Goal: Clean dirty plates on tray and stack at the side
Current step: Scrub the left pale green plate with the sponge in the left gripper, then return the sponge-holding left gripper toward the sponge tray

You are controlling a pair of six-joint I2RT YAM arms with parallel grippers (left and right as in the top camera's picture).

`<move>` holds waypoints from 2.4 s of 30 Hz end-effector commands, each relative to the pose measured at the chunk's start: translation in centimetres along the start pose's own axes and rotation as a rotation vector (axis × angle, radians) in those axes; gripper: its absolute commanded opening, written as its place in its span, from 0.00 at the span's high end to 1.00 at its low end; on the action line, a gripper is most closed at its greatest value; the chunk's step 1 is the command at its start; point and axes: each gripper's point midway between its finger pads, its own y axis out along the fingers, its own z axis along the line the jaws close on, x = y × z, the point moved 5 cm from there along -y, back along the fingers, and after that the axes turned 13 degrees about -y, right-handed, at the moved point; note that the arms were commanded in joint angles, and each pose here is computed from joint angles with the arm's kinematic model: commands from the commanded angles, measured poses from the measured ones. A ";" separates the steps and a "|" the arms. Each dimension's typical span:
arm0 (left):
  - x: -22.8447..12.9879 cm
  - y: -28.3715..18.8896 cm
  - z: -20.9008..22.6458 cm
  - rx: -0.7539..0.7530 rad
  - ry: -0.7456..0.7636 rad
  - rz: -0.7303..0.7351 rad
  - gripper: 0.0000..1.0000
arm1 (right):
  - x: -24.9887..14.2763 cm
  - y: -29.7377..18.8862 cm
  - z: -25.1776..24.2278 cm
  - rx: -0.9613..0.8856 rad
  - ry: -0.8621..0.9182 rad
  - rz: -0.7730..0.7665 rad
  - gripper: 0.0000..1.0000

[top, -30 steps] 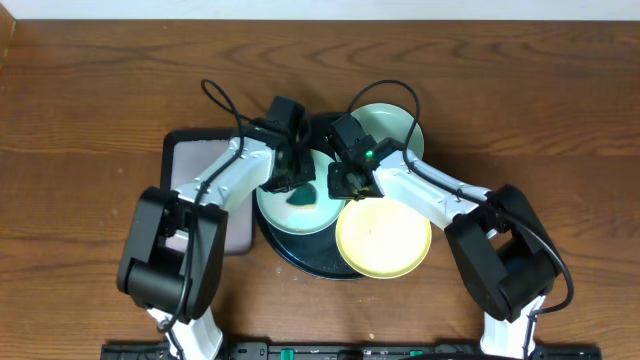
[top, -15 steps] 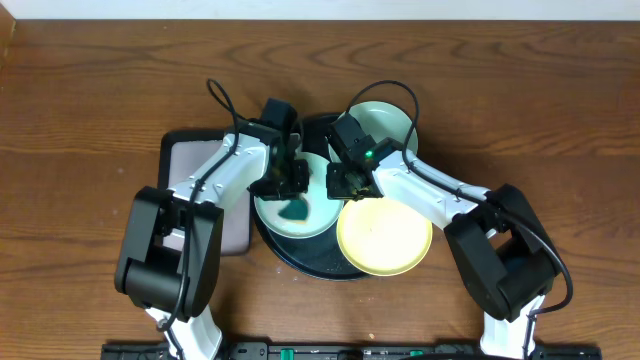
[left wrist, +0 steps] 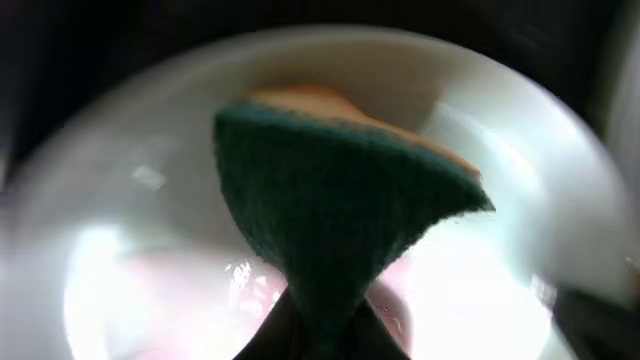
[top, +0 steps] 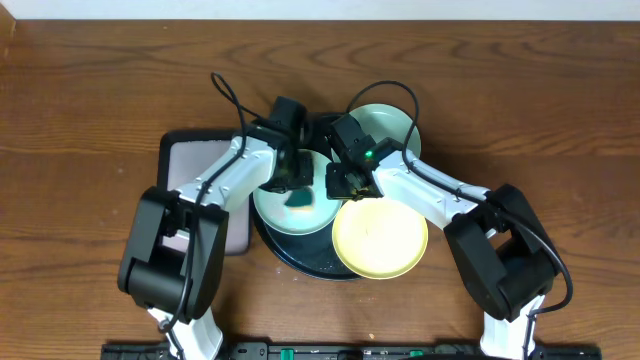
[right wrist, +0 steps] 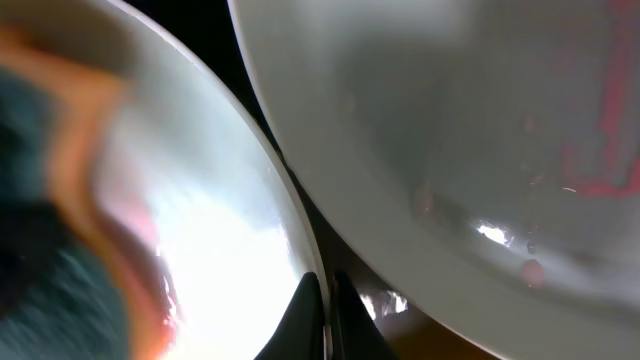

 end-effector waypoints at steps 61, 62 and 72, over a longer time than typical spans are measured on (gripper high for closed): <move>3.3 -17.7 9.3 0.118 -0.219 -0.235 0.93 | 0.8 -1.4 1.9 0.085 -0.128 -0.035 0.99; 3.4 -17.8 9.8 0.123 -0.235 -0.231 0.93 | 1.0 -2.0 2.0 0.089 -0.142 -0.047 0.99; 4.0 -18.0 11.8 0.138 -0.299 -0.239 0.92 | 1.9 -7.9 2.4 -0.011 -0.261 -0.200 0.99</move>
